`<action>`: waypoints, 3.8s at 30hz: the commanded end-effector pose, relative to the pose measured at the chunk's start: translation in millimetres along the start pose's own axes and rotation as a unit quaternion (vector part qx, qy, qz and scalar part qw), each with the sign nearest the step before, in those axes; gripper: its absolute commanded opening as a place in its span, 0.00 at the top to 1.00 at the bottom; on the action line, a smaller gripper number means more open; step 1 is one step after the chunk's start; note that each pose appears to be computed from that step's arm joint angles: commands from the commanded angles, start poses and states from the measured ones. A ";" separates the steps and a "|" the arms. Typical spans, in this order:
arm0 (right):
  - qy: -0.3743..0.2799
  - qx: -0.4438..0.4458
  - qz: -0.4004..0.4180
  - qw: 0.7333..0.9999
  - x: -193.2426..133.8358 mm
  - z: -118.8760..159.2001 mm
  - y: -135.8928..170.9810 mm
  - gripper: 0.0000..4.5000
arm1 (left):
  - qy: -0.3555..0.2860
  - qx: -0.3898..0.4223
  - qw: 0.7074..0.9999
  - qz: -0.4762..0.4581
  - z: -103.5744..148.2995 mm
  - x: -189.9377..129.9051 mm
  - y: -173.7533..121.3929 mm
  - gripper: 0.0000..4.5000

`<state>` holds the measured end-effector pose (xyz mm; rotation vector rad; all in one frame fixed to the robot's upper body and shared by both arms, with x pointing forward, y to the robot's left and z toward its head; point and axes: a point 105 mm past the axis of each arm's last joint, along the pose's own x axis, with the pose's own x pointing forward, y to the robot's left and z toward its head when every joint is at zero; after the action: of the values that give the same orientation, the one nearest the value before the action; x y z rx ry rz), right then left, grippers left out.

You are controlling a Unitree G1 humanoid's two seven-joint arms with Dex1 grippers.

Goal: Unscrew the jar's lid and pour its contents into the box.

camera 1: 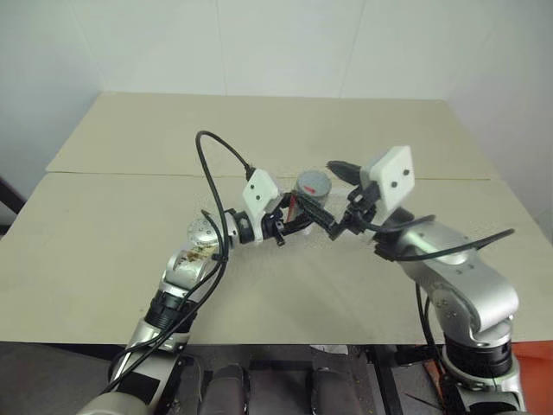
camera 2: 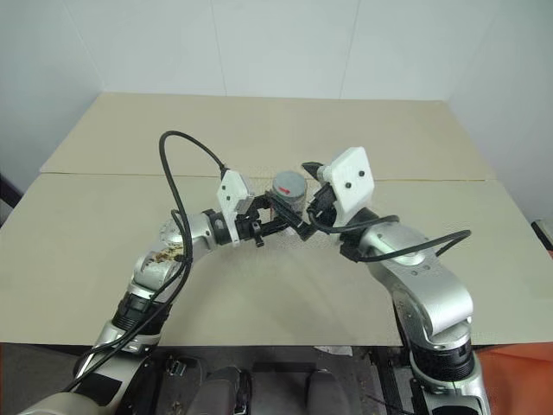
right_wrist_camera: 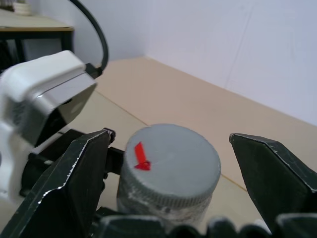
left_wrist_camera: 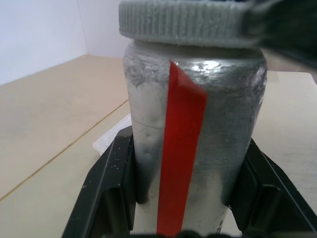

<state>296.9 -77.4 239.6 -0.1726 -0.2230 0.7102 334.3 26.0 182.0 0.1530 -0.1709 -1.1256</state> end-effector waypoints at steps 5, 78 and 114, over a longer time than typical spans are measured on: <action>-0.014 -0.003 -0.020 1.000 -1.1 8.4 0.5 0.00 | -0.030 0.018 0.999 -0.006 13.5 4.1 -3.7 0.54; -0.071 -0.033 0.238 0.968 -38.6 14.4 -21.1 0.01 | -0.054 -0.016 0.982 -0.178 9.1 -16.0 -32.2 0.54; -0.036 -0.055 0.144 0.987 -28.4 8.7 -9.9 0.01 | -0.049 -0.003 0.984 -0.172 0.6 -10.0 -31.8 0.54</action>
<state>279.5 -92.1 236.1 -0.2696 -0.2764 1.0446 307.1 23.4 162.5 0.1113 -0.1551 -1.4574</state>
